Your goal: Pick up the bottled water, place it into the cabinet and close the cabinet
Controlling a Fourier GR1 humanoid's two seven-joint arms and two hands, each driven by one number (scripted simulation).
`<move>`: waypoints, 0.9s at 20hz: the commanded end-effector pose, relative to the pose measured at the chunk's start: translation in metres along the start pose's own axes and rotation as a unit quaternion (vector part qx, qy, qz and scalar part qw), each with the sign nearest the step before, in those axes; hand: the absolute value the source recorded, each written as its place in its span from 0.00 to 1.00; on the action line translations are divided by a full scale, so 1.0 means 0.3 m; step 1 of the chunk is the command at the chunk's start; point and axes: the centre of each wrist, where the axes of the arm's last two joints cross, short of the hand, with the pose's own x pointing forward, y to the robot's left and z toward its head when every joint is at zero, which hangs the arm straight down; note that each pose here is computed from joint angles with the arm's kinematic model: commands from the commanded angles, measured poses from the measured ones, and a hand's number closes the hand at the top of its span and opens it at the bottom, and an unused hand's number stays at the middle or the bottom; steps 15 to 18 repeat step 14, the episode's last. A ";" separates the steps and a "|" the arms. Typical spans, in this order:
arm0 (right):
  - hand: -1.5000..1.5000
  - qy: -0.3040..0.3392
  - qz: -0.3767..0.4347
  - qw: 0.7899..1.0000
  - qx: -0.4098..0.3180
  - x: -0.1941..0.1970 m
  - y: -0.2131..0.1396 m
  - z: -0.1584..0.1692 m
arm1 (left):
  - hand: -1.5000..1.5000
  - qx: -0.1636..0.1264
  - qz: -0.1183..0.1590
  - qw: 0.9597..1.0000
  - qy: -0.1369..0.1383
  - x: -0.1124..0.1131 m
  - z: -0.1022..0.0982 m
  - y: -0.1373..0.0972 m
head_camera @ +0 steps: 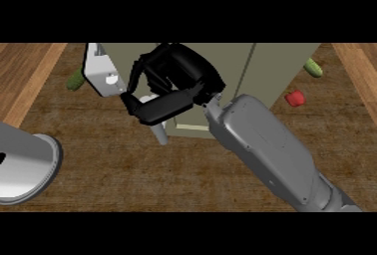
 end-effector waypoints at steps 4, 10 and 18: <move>1.00 -0.011 0.025 0.993 -0.119 0.050 -0.160 -0.006 | 0.00 -0.013 0.012 1.000 -0.001 -0.013 0.007 -0.051; 0.00 -0.021 0.050 0.989 -0.136 0.082 -0.257 0.022 | 0.00 -0.020 0.008 1.000 -0.003 0.002 -0.043 -0.034; 0.00 -0.023 0.054 0.989 -0.135 0.083 -0.208 -0.010 | 0.00 -0.021 0.014 1.000 -0.003 -0.016 -0.057 -0.048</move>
